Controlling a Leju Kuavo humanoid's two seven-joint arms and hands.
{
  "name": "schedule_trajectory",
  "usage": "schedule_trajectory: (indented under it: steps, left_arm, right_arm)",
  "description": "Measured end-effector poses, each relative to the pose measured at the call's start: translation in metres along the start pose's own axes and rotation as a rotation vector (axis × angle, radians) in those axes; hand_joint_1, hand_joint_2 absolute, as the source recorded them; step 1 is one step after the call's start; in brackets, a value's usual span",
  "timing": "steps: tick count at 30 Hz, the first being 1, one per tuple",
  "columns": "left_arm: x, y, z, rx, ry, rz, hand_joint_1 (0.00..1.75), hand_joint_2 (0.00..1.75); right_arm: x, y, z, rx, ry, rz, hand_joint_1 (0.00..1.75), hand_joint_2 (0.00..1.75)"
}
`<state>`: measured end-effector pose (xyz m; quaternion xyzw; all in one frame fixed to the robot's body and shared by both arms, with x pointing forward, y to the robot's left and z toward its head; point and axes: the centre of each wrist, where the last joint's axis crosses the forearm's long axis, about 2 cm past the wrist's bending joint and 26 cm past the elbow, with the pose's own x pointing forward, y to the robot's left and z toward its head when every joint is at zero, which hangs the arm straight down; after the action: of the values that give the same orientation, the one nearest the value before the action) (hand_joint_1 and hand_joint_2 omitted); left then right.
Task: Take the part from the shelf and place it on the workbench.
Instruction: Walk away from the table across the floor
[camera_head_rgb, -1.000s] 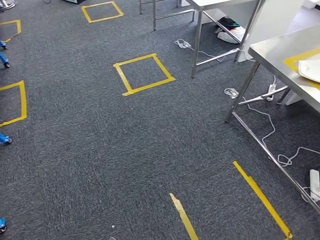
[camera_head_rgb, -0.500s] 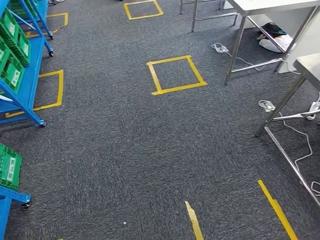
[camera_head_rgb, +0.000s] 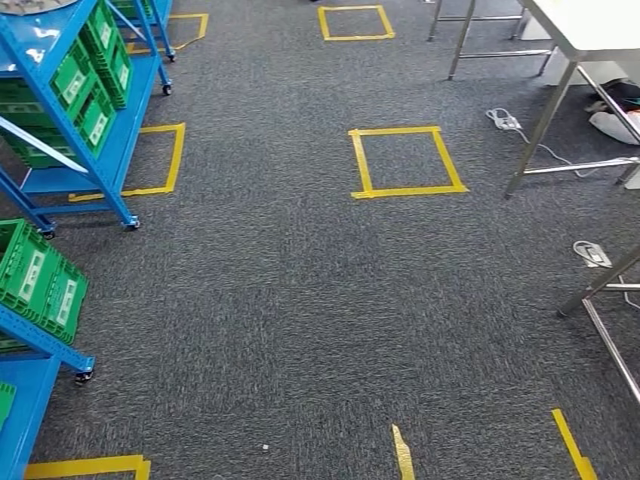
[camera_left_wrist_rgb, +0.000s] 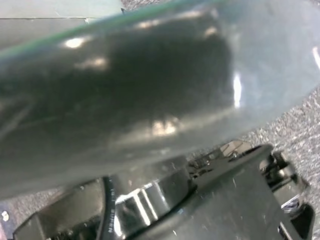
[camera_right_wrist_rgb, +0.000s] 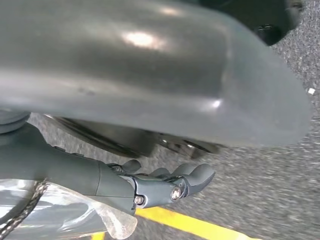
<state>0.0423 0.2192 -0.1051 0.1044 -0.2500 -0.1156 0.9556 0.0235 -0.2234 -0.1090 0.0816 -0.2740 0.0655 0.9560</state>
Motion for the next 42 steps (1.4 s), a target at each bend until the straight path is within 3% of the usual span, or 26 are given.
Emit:
schedule_trajectory:
  steps: [11, 42]
  left_arm:
    - [0.0060, 0.0001, -0.0024, -0.029, -0.051, -0.015, 0.00, 0.00]
    - [0.0061, 0.0019, -0.0031, -0.028, -0.059, -0.037, 0.00, 0.00]
  right_arm:
    - [0.0028, 0.0007, -0.0015, -0.006, 0.000, 0.007, 0.00, 0.00]
    - [0.0072, 0.0063, -0.0037, -0.005, 0.002, -0.003, 0.00, 0.00]
